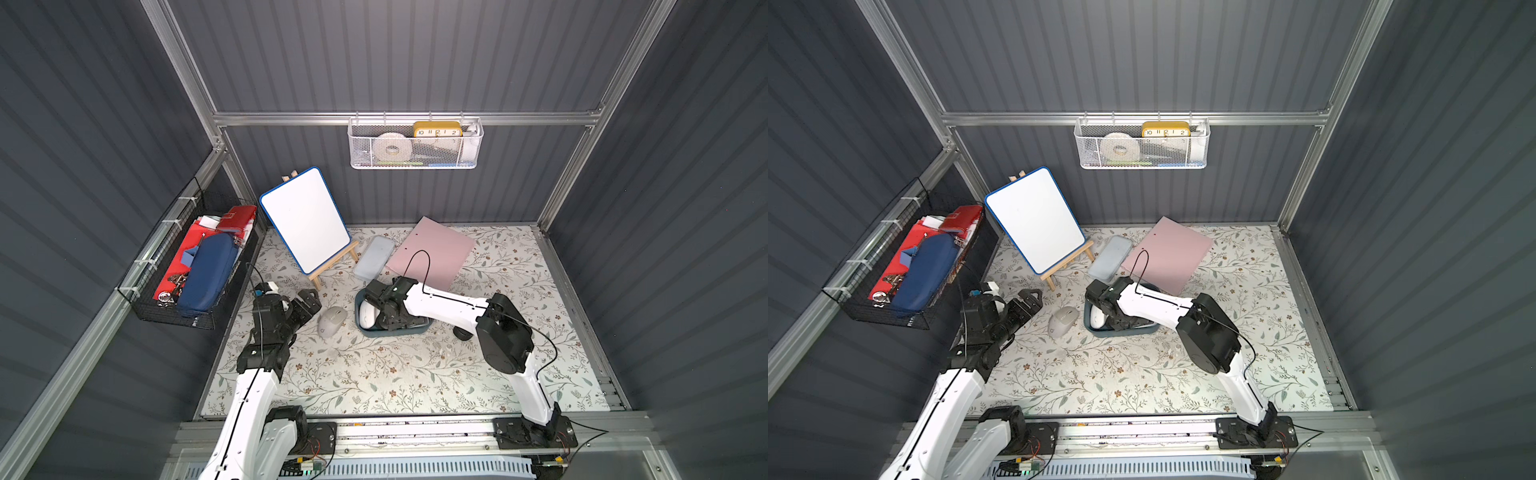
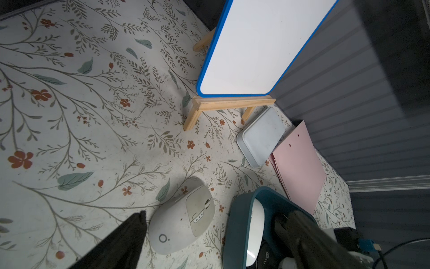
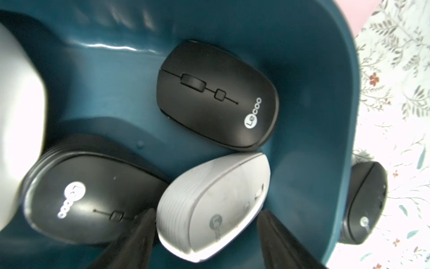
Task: Take out the mouse from the storage box
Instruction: Adjust the mouse in the storage box, then pick up the mouse from the storage box.
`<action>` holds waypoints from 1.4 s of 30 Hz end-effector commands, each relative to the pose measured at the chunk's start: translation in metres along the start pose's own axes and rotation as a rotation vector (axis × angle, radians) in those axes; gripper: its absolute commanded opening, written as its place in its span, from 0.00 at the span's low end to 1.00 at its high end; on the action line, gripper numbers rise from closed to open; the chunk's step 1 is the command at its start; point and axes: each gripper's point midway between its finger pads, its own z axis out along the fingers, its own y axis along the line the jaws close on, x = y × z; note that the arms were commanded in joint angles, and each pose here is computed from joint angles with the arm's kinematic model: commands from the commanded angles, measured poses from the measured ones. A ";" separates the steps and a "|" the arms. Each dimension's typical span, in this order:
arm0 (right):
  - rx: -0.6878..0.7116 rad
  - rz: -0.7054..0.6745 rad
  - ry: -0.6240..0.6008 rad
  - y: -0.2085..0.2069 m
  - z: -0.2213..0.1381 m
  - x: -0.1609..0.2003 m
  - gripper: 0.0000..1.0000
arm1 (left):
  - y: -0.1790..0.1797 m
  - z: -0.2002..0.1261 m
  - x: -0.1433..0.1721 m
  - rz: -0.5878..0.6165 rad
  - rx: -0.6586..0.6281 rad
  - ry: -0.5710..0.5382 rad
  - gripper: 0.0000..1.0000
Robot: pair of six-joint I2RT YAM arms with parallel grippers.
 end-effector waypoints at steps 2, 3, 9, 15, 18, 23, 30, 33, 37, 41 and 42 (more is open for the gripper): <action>0.007 -0.013 -0.009 -0.006 -0.004 -0.001 0.74 | 0.003 0.002 0.003 0.010 -0.001 0.004 0.99; -0.013 -0.006 -0.020 -0.004 -0.008 -0.004 0.75 | 0.004 0.003 0.004 0.009 -0.003 0.009 0.99; -0.108 0.023 -0.074 0.011 -0.025 -0.023 0.75 | 0.002 0.001 0.003 0.006 0.003 0.002 0.99; -0.257 0.076 -0.098 0.039 -0.032 -0.044 0.76 | 0.004 0.001 0.005 0.002 0.000 0.005 0.99; -0.331 0.094 -0.102 0.053 -0.033 -0.052 0.76 | 0.006 0.002 0.009 0.000 -0.002 0.015 1.00; -0.456 0.126 -0.087 0.073 -0.028 -0.063 0.78 | 0.007 0.002 0.010 -0.001 -0.003 0.017 0.99; -0.597 0.153 -0.009 0.097 -0.011 -0.066 0.78 | 0.008 0.003 0.011 -0.003 -0.006 0.018 0.99; -0.624 0.155 0.004 0.105 -0.007 -0.065 0.78 | 0.009 0.004 0.011 -0.003 -0.009 0.022 0.99; -0.629 0.158 0.028 0.111 0.003 -0.061 0.78 | 0.008 0.005 0.011 -0.002 -0.008 0.021 0.99; -0.637 0.161 0.048 0.116 0.012 -0.057 0.78 | 0.009 0.005 0.011 -0.002 -0.009 0.022 0.99; -0.637 0.163 0.051 0.116 0.013 -0.057 0.78 | 0.008 0.005 0.010 -0.001 -0.008 0.020 0.99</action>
